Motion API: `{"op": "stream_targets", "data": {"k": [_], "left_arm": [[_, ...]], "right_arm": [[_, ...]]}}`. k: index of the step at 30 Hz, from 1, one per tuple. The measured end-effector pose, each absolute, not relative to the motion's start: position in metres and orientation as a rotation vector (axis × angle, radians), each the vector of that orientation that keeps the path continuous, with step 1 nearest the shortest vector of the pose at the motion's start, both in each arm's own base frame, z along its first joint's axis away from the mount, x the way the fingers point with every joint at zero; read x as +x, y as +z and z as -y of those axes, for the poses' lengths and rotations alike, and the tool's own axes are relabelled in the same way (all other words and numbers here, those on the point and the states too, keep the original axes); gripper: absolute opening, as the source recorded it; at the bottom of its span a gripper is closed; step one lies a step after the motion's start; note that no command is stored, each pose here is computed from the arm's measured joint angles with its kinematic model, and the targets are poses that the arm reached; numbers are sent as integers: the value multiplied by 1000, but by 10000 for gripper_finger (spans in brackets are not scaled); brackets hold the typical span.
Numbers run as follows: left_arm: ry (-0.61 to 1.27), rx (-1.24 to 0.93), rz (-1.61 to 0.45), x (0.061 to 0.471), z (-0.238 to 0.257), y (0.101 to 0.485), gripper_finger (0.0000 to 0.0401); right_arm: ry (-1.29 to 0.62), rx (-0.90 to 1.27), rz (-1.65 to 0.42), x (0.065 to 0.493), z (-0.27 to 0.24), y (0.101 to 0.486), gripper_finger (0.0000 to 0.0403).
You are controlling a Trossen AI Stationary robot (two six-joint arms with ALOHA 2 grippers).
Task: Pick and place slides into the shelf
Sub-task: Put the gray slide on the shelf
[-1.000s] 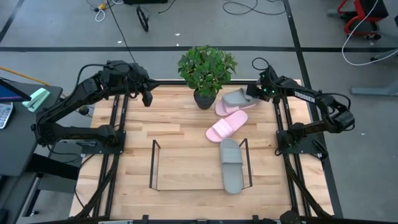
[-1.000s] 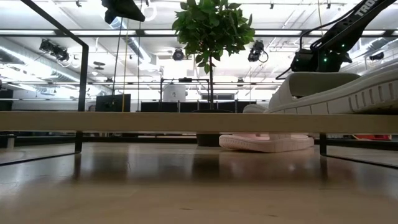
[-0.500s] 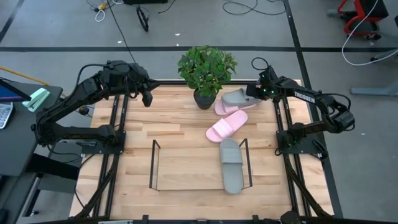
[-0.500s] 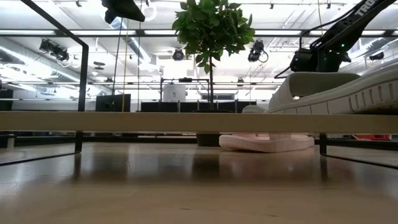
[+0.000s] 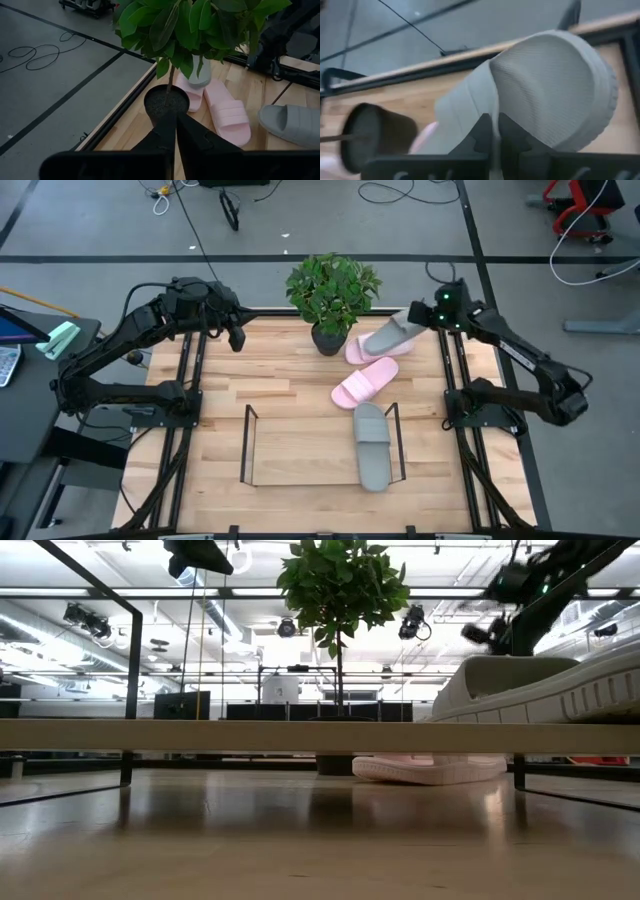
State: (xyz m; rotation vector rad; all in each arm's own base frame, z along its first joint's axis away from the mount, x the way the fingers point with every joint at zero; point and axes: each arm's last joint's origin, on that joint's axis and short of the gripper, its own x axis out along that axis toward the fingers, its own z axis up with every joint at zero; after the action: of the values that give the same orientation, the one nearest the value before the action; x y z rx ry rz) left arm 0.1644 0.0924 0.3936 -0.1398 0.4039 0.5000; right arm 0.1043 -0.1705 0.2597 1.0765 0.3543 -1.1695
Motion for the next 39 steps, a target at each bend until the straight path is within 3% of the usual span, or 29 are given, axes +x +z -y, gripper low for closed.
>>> {"op": "stream_targets", "data": {"k": [12,21,30,39], "left_arm": [[500,-140,-403,164,-92,394,25],[500,-140,-403,164,-92,394,18],[500,-140,-403,164,-92,394,31],[501,-145,-402,164,-92,394,19]], "right_arm": [[-989,874,-262,86,135,372,16],[-732,772,-139,78,110,438,15],[-389,683,-112,76,91,470,15],[-81,677,-98,98,82,483,15]]}}
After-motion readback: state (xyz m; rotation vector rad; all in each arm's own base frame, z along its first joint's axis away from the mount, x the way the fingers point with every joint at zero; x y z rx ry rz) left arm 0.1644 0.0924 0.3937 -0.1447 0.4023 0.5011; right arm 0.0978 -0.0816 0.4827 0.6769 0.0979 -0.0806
